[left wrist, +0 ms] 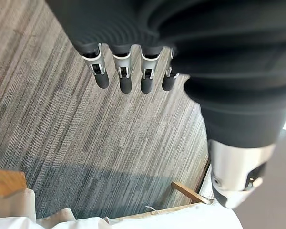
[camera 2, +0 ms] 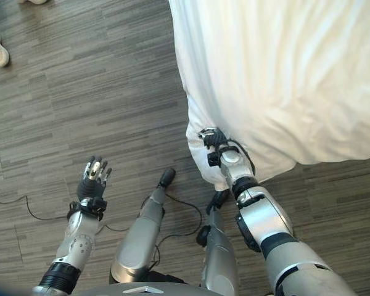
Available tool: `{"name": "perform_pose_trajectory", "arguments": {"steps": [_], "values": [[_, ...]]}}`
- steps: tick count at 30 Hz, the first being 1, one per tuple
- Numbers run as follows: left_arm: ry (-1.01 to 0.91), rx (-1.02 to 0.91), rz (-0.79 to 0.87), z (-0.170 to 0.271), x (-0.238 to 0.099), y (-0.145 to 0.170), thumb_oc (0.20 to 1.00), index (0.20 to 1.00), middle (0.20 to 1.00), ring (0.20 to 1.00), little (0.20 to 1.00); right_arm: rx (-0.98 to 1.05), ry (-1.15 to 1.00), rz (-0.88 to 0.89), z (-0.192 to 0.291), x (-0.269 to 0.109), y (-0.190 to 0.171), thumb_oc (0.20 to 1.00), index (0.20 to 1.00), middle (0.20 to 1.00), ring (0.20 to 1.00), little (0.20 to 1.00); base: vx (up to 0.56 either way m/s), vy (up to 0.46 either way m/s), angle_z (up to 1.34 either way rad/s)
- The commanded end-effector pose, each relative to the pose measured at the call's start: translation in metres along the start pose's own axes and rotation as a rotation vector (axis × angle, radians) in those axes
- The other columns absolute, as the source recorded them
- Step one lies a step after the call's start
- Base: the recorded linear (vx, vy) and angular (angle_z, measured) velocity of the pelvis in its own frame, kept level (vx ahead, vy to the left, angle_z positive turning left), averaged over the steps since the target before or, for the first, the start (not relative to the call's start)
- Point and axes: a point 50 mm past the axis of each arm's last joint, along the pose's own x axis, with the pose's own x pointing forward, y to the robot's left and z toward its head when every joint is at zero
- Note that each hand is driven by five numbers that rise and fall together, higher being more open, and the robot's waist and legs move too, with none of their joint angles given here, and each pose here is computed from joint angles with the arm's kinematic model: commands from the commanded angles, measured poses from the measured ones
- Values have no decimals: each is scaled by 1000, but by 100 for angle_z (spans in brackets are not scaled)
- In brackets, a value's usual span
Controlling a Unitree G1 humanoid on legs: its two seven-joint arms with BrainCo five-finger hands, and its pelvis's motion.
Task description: Making the bed.
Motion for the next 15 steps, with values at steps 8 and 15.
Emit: {"name": "perform_pose_trajectory", "arguments": {"steps": [8, 15], "values": [[-99, 8, -14, 21, -4, 4, 1000, 1000, 1000, 1000, 1000, -14, 790, -335, -214, -172, -91, 200, 200, 200, 200, 200, 29, 15, -3], [-155, 25, 40, 34, -5, 16, 1000, 1000, 1000, 1000, 1000, 221, 286, -594, -136, -143, -157, 200, 200, 200, 200, 200, 20, -1, -30]]}}
